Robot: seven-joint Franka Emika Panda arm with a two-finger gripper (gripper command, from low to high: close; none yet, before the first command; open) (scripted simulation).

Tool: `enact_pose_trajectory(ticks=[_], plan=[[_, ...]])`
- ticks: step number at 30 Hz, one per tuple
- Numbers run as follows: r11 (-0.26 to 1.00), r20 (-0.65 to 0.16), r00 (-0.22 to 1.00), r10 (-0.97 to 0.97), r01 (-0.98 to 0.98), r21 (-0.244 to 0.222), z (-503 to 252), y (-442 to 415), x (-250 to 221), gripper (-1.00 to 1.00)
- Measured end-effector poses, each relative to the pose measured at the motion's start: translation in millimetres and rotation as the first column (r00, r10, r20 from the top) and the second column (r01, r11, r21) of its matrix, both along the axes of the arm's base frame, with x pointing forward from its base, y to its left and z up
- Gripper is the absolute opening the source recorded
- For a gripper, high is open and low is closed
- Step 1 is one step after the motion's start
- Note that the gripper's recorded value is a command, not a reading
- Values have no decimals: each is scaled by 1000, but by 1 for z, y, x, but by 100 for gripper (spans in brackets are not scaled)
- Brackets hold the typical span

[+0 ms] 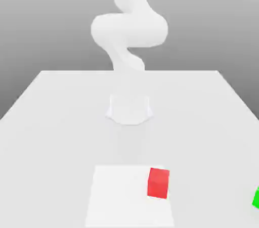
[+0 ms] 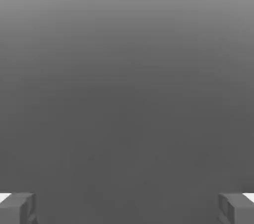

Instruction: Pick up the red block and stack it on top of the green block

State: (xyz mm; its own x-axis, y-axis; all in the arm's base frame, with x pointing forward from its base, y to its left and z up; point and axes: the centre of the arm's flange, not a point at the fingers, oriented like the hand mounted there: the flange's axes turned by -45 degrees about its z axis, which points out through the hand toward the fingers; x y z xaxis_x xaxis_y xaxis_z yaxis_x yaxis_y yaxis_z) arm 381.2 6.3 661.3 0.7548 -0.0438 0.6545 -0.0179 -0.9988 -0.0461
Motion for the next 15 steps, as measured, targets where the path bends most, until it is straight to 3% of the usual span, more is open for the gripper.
enact_pose_trajectory(ticks=[7, 15], plan=[[997, -253, 967, -27, 46, 67, -160, 27, 63, 0], [991, -511, 856, -84, 126, 49, -340, 57, 57, 0]])
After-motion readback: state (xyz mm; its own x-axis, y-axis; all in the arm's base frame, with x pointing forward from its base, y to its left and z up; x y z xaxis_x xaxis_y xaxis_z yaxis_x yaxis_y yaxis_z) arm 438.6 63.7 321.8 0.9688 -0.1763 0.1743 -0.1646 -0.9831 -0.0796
